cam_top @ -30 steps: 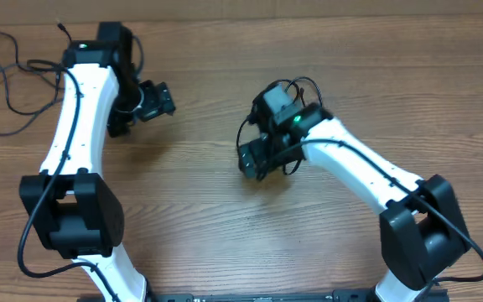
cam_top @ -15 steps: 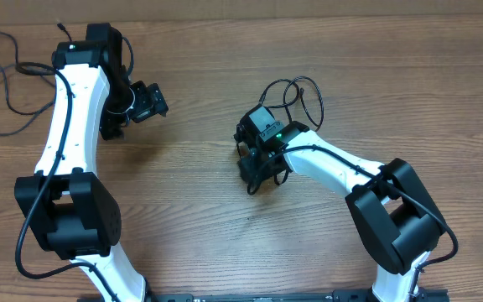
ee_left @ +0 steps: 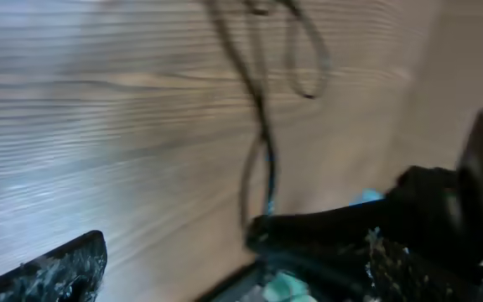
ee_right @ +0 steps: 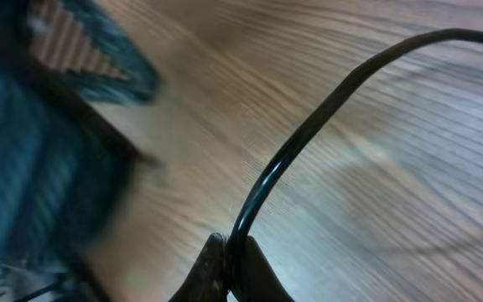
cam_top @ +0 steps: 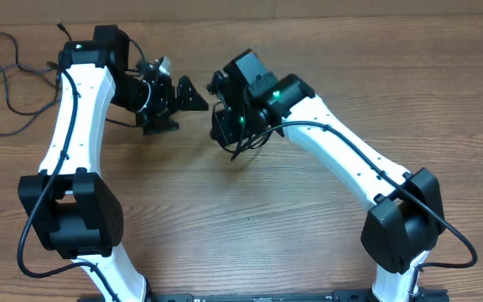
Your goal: Untangle cables
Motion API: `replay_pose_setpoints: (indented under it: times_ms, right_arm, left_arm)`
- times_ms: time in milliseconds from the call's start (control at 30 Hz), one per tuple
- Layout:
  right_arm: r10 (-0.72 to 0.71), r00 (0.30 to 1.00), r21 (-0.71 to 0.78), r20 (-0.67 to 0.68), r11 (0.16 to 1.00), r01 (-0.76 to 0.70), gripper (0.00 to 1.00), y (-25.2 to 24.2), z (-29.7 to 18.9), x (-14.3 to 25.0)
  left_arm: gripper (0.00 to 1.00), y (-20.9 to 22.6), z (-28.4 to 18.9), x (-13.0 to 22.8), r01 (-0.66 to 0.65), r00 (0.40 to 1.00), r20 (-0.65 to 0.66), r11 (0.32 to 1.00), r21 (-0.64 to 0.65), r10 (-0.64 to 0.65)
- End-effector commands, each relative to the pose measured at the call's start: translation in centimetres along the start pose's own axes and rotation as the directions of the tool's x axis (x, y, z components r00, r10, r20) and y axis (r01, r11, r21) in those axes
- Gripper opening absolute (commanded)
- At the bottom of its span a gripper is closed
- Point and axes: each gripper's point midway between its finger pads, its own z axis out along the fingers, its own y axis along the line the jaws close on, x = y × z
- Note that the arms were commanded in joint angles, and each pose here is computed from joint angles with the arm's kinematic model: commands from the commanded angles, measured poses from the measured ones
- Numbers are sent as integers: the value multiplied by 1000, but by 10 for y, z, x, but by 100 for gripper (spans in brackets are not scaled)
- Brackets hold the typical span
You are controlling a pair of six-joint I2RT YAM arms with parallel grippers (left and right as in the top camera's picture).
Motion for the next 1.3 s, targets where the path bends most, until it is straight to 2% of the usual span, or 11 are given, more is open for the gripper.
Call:
replay_pose_setpoints:
  times_ms: [0,167,367,467,533,567,667,867,1033,1133,1267]
  right_arm:
    - [-12,1000,-61,23,998,14,4,19,-12,-6]
    - [-39,997,-180,65,982,50,4,40,-18,-17]
    - [23,988,-253,151,967,16,4,51,-41,-40]
    - [20,988,-270,152,963,22,4,54,-45,-40]
    - [20,988,-270,152,963,22,4,54,-45,-40]
    - [20,988,-270,152,963,22,4,54,-45,-40]
    - [21,989,-272,148,962,20,4,55,-45,-39]
    - [15,992,-305,128,952,25,4,63,-45,-34]
    - [24,994,-300,109,954,10,4,61,-44,-30]
    - [26,994,-299,104,954,6,4,61,-44,-29]
    - [29,995,-299,99,954,2,4,61,-44,-28]
  left_arm:
    - [100,-16,1,1,40,999,-22,993,113,-37]
    - [90,-16,1,1,104,994,-28,989,110,-101]
    - [80,-11,1,-2,126,992,-16,988,87,-125]
    - [66,-11,1,-2,126,992,-16,988,88,-125]
    - [43,-12,1,-2,124,992,-18,988,91,-123]
    - [36,-12,1,-2,125,992,-18,988,91,-123]
    - [26,-12,1,-1,128,992,-21,988,90,-127]
    - [20,-12,1,-1,128,992,-21,988,90,-126]
    - [20,-16,0,3,144,989,-42,983,113,-140]
    - [8,-20,0,5,152,988,-54,979,135,-146]
    - [5,-20,0,6,156,987,-56,979,135,-150]
